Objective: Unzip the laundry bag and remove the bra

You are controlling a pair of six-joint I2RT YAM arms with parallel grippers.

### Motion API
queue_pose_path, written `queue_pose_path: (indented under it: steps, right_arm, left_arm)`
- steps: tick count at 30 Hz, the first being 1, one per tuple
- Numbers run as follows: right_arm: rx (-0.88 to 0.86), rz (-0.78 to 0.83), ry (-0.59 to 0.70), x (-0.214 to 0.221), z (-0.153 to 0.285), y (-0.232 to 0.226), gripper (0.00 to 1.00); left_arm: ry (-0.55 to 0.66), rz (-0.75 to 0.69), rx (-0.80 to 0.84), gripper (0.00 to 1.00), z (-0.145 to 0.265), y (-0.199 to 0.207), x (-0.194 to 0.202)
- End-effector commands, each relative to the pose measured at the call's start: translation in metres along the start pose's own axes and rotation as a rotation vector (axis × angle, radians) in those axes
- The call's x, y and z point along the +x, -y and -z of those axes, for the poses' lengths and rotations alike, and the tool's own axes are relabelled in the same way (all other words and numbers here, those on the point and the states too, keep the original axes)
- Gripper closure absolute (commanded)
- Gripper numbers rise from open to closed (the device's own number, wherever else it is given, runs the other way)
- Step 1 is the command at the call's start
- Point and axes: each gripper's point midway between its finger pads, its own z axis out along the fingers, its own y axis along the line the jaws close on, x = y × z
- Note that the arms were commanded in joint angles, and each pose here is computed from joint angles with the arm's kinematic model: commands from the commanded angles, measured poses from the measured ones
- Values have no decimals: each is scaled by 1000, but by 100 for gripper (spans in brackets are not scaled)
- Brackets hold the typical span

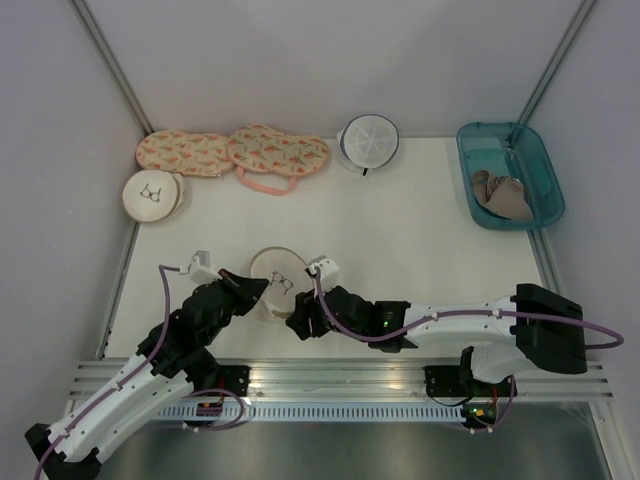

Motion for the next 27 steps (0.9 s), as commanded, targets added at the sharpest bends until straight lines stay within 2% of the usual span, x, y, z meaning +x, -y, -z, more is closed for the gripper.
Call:
queue_pose_path:
  steps: [1, 12, 15, 18, 19, 21, 22, 24, 27]
  right_arm:
    - [-20, 57, 40, -16, -8, -11, 40]
    - [8, 105, -14, 3, -9, 4, 43]
    - [9, 107, -8, 2, -7, 6, 47]
    - [-1, 105, -4, 1, -8, 4, 63]
    - [-8, 104, 1, 0, -9, 2, 73]
    - [-17, 101, -6, 1, -10, -1, 83]
    - [-21, 101, -11, 2, -10, -1, 92]
    - [-29, 95, -21, 4, -10, -2, 98]
    - [-20, 93, -44, 10, -7, 1, 99]
  left_arm:
    - [-41, 30, 32, 98, 3, 7, 7]
    - [-51, 64, 76, 98, 9, 16, 6]
    - [-65, 63, 75, 98, 9, 16, 9]
    - [-75, 72, 74, 98, 8, 15, 12]
    - [-75, 74, 75, 98, 8, 15, 12]
    - [-74, 77, 78, 98, 8, 16, 12]
    - [-73, 75, 76, 98, 8, 15, 12]
    - [-65, 77, 79, 98, 8, 16, 10]
    - [-54, 79, 82, 98, 9, 16, 7]
